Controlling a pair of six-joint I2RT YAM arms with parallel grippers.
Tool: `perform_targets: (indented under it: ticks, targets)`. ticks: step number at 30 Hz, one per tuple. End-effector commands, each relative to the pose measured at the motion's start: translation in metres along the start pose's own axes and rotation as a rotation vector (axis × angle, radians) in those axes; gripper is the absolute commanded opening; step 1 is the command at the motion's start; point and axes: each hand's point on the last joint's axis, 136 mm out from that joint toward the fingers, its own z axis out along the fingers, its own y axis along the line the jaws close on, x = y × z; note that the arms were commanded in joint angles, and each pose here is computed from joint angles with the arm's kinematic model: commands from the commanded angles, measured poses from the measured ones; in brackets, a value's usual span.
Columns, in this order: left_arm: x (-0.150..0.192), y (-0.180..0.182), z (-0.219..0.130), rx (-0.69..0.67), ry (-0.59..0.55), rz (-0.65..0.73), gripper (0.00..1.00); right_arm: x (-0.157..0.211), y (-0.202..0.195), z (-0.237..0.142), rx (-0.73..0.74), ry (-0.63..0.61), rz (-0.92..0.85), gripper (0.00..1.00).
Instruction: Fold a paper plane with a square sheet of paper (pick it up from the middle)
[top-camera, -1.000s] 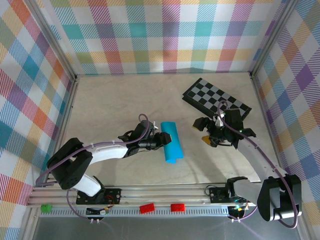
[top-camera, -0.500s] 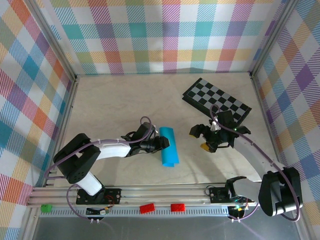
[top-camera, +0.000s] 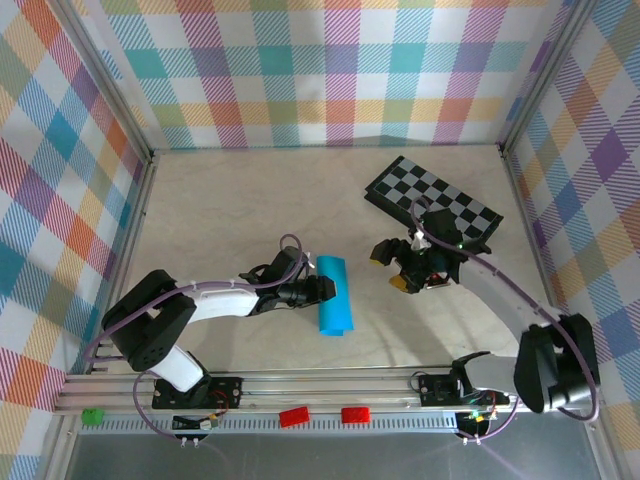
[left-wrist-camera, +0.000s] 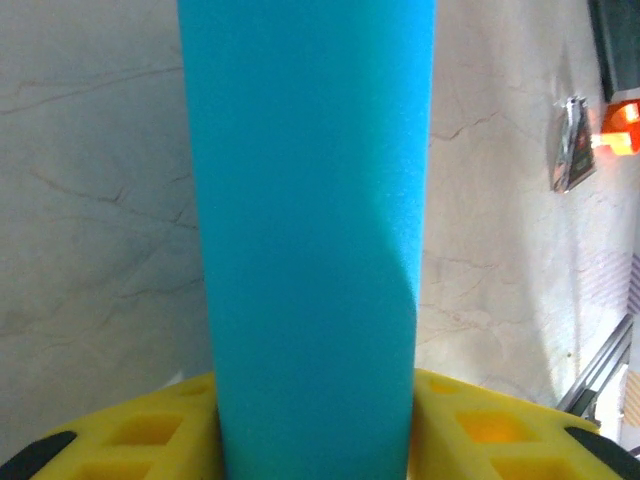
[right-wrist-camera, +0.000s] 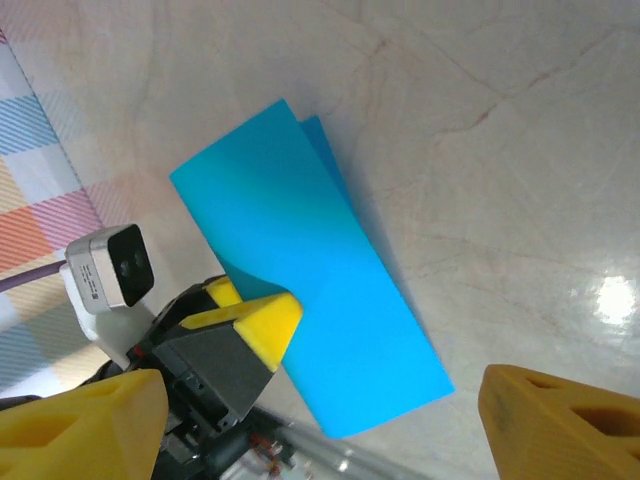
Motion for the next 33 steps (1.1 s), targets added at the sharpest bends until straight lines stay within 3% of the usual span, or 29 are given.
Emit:
perform_targets:
  ticks: [1,6,9,11,15,28,33]
  targets:
    - [0.001,0.002,0.0,-0.011,0.022,0.019,0.44,-0.018,-0.01,-0.022,0.079,-0.227,-0.086,0.81]
    - [0.001,0.0,0.016,0.021,0.043,-0.003,0.44,-0.026,-0.032,-0.05,0.177,-0.402,-0.174,0.85]
    - [0.002,-0.008,0.026,0.053,0.078,-0.006,0.43,-0.033,-0.048,-0.064,0.227,-0.506,-0.124,0.79]
    - [0.002,-0.014,0.031,0.067,0.109,-0.011,0.43,-0.032,-0.043,-0.07,0.201,-0.534,-0.187,0.82]
    - [0.0,-0.016,0.032,0.065,0.113,-0.017,0.44,-0.01,-0.007,-0.054,-0.017,-0.417,-0.379,0.84]
    - [-0.004,0.004,0.013,-0.034,0.015,-0.083,0.44,0.005,0.007,-0.004,-0.101,-0.113,-0.359,0.81]
    - [-0.004,0.002,0.011,-0.071,0.006,-0.068,0.44,0.006,0.006,0.005,-0.124,-0.08,-0.306,0.79]
